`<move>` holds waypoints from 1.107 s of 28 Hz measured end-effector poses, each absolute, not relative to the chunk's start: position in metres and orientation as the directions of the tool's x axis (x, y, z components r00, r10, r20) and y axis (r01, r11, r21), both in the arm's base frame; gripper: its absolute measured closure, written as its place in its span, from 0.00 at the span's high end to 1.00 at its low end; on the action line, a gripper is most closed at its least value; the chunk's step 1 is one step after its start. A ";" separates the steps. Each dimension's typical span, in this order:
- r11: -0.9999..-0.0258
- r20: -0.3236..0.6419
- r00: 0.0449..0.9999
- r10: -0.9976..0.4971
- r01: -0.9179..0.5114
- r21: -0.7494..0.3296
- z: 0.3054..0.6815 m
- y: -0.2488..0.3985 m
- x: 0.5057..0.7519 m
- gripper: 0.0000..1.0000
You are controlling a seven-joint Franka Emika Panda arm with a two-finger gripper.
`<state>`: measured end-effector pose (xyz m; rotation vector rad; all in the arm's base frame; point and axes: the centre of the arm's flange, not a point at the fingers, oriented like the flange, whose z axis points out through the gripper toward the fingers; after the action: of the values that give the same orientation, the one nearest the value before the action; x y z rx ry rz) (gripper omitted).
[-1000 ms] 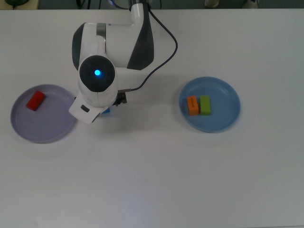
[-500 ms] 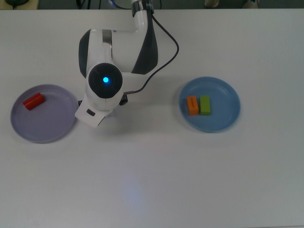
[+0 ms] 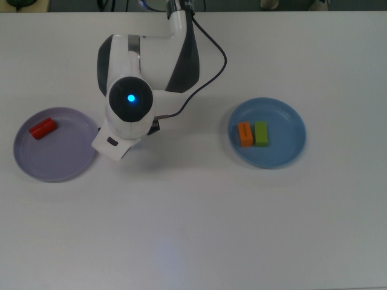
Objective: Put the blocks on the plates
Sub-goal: 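Move the gripper to the blue block and grasp it, then place the blue block on the lavender plate beside the red block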
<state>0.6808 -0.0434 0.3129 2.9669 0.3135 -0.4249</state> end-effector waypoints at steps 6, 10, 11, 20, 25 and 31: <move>-0.992 -0.219 0.970 0.107 0.119 0.043 0.356 -0.077 0.678 0.39; -0.998 -0.211 0.977 0.044 0.053 0.036 0.377 -0.114 0.668 0.39; -0.999 -0.211 0.977 0.018 0.026 0.035 0.379 -0.131 0.664 0.39; -0.995 -0.221 0.970 -0.105 -0.103 0.020 0.336 -0.216 0.647 0.39; -0.991 -0.198 0.971 -0.133 -0.131 0.020 0.316 -0.225 0.651 0.45; -0.990 -0.192 0.971 -0.139 -0.137 0.022 0.318 -0.224 0.652 0.70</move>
<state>0.6522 -0.2243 0.3181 3.1105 -0.2183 -0.3046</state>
